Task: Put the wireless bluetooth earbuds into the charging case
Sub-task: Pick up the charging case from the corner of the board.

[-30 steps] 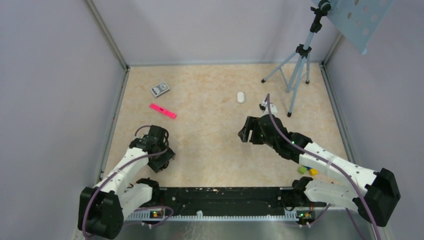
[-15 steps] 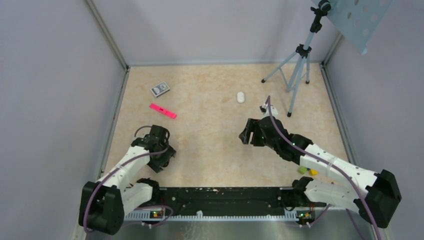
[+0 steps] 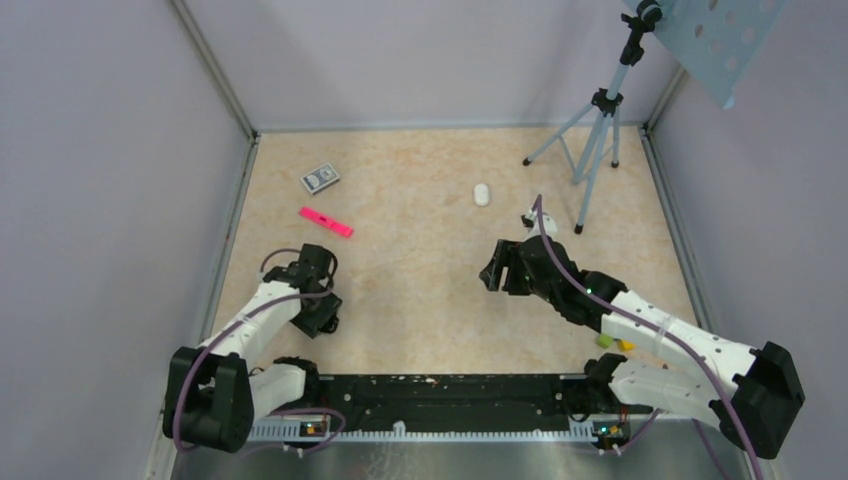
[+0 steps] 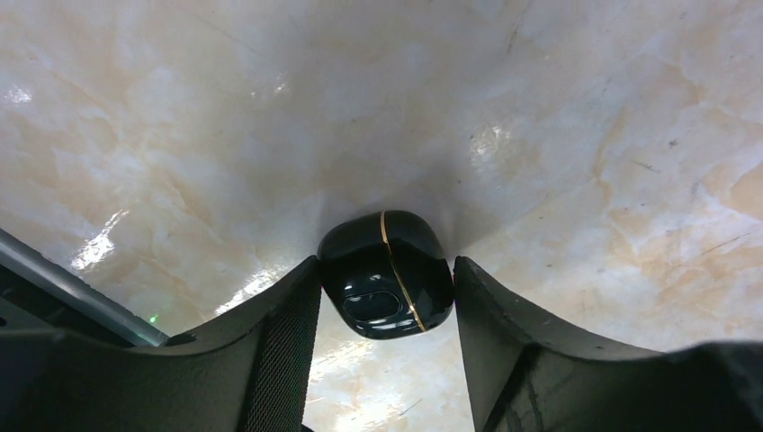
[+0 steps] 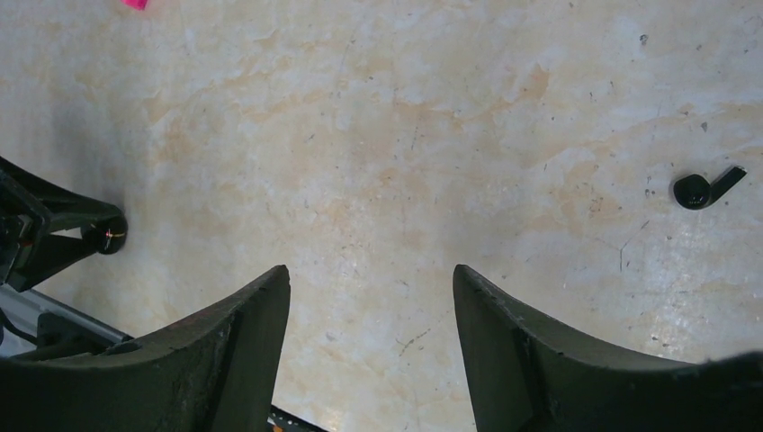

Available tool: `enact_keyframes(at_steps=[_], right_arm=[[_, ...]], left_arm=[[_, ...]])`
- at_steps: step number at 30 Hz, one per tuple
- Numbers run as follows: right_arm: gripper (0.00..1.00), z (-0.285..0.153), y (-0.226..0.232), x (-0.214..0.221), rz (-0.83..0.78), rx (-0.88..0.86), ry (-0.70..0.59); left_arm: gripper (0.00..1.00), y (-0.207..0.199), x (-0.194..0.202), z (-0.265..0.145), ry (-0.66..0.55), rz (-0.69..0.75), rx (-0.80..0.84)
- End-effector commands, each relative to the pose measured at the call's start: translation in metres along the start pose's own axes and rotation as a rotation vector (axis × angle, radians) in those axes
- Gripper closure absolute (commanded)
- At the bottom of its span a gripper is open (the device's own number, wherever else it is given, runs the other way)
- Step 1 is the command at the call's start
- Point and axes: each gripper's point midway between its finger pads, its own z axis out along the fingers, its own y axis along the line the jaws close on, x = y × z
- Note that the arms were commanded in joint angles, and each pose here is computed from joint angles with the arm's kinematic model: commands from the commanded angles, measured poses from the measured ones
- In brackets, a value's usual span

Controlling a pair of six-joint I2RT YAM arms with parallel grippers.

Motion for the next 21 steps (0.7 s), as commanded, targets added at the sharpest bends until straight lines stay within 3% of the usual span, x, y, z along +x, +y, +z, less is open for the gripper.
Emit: enact_keyframes(at_steps=[1,5,9,13,17,21], right_arm=[[0.34,-0.002,0.004,-0.007,0.011,-0.019,-0.025],[0.34,0.001,0.004,-0.004,0.012,-0.021,-0.017],[0.34,0.004,0.002,-0.001,0.024,-0.012,-0.012],[0.34,0.007,0.004,0.001,0.043,-0.016,-0.007],[0.3,0.007,0.018,0.001,0.059,-0.089,0.0],[0.28,0.004,0.039,-0.006,0.104,-0.198,-0.027]], left_arm=[[0.43,-0.024,-0.008,-0.006,-0.007,0.014,0.086],[0.53,-0.05,0.016,-0.012,0.134,0.115,0.226],[0.55,-0.097,0.043,-0.038,0.269,0.246,0.529],[0.5,-0.146,0.073,-0.089,0.274,0.437,0.819],[0.45,-0.182,0.108,-0.133,0.413,0.532,1.069],[0.44,-0.208,0.121,-0.161,0.425,0.588,1.139]])
